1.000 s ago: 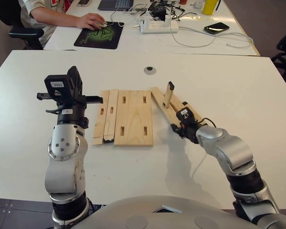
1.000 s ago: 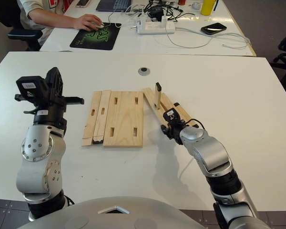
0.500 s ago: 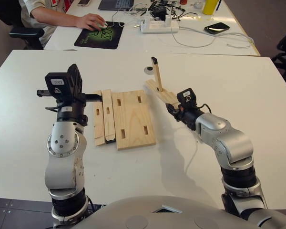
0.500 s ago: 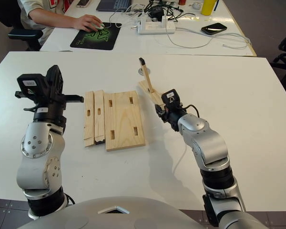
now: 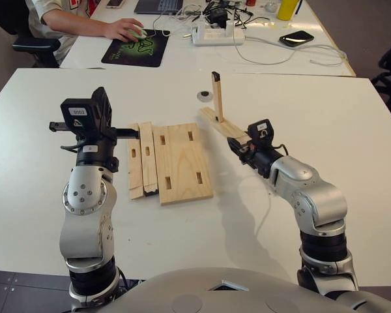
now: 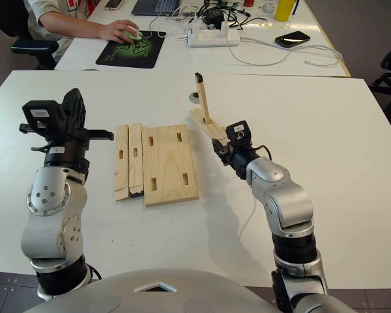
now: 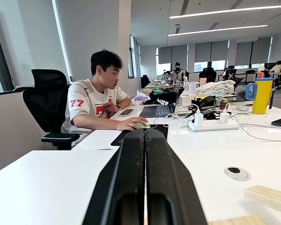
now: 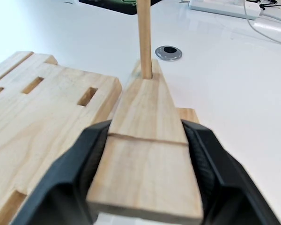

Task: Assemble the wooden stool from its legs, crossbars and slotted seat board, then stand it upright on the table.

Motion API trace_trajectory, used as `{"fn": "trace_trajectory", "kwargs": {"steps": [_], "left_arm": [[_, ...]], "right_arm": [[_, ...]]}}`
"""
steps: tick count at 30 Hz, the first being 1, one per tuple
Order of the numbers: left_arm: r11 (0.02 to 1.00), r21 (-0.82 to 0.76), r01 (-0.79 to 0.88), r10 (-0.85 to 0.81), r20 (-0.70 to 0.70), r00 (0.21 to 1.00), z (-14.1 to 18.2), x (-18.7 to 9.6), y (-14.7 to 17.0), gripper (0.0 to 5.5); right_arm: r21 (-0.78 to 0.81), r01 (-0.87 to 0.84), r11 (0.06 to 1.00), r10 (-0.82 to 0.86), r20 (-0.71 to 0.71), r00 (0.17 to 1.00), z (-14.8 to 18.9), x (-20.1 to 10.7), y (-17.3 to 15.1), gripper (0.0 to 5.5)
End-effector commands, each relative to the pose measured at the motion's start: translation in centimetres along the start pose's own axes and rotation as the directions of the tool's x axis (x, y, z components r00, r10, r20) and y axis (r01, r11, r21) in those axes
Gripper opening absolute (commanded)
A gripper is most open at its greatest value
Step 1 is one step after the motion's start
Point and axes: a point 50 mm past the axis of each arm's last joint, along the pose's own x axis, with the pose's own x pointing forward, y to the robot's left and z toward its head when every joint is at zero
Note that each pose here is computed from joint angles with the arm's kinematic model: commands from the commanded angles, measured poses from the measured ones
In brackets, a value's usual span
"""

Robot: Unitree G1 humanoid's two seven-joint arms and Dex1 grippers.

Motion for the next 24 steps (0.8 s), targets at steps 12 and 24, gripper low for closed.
{"fn": "trace_trajectory", "kwargs": {"steps": [12,24], "left_arm": [[0.999,-0.039,0.011,-0.012,-0.021,1.0,-0.2,0.3,0.2,0.0],[0.758,-0.624,0.189,-0.223,0.025,0.975,0.9,2.3,-1.8,0.26]], "right_arm": [[0.086,-0.029,0.996,0.006,0.265,0.964,4.6,-0.3,-0.3,2.08],[0.14,-0.218,0.966,0.117,0.517,0.848,10.0,-0.6,-0.4,2.07]]}}
